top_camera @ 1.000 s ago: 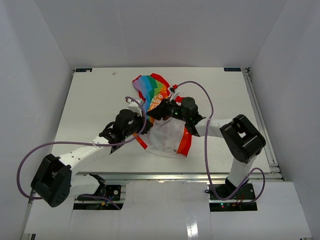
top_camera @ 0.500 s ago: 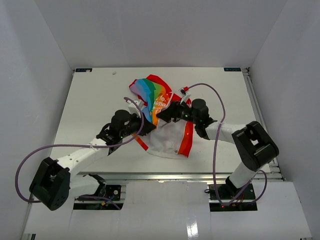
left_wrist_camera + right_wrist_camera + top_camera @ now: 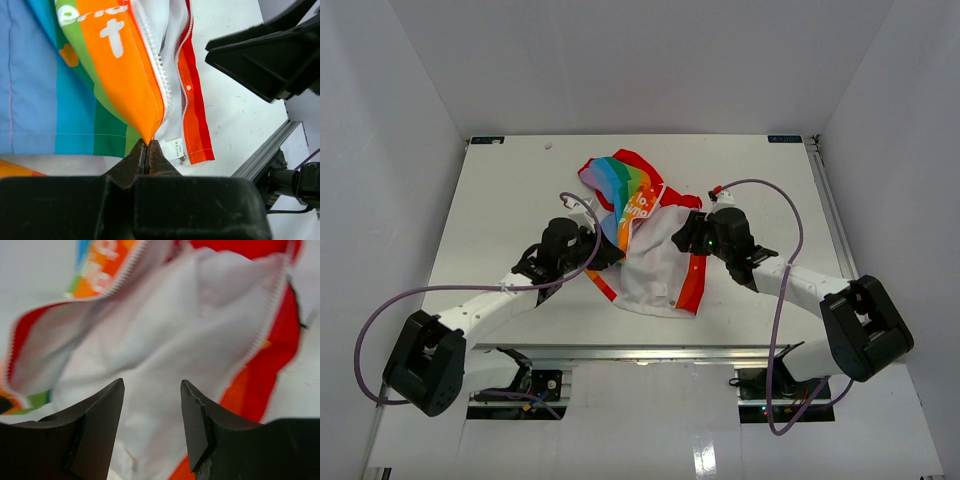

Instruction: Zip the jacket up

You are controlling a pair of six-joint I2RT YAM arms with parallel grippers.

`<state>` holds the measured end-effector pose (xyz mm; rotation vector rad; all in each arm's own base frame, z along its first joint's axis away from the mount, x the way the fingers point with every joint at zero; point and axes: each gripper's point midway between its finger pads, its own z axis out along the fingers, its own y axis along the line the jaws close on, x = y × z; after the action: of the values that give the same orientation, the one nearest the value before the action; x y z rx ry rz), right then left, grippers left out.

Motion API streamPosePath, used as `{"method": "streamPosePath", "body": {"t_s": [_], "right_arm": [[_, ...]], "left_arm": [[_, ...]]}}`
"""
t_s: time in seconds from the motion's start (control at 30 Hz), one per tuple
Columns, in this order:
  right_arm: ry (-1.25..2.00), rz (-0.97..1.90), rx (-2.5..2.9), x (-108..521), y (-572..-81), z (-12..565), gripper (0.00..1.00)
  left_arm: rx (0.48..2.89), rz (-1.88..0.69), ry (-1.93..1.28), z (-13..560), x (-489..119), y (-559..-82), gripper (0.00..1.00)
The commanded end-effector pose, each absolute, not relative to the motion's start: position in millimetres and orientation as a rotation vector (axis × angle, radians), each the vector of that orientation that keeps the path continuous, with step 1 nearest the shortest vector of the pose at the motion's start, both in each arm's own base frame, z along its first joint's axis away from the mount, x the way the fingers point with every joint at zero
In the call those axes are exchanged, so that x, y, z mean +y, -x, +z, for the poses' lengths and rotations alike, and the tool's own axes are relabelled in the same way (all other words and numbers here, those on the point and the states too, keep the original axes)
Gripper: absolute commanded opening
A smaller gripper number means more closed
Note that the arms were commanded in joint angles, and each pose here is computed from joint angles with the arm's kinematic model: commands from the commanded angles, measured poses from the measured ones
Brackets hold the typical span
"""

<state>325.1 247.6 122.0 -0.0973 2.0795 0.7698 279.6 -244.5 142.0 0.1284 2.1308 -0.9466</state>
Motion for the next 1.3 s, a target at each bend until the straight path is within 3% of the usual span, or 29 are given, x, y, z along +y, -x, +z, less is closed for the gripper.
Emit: {"method": "streamPosePath", "body": {"t_s": [0.0,0.1,0.63,0.83,1.13,1.27], "right_arm": [[-0.074,0.364,2.259,183,-319,70,0.43],[-0.052,0.355,2.277,185,-312,68,0.39],[0.017,0.236,2.386,196,-296,45,0.41],[0.051,0.143,2.400,193,-326,30,0.33],[0.179,0.158,2.362,203,-404,41,0.34],[0.181,0.145,2.372,198,-398,60,0.34]], "left_arm": [[2.123,-0.971,-0.002,145,-236,-274,0.00],[2.119,-0.972,0.010,143,-235,-273,0.00],[2.094,-0.939,-0.036,138,-235,-270,0.00],[2.074,-0.921,-0.020,142,-230,-267,0.00],[2.078,-0.943,0.015,143,-228,-261,0.00],[2.089,-0.938,0.010,139,-228,-261,0.00]]}}
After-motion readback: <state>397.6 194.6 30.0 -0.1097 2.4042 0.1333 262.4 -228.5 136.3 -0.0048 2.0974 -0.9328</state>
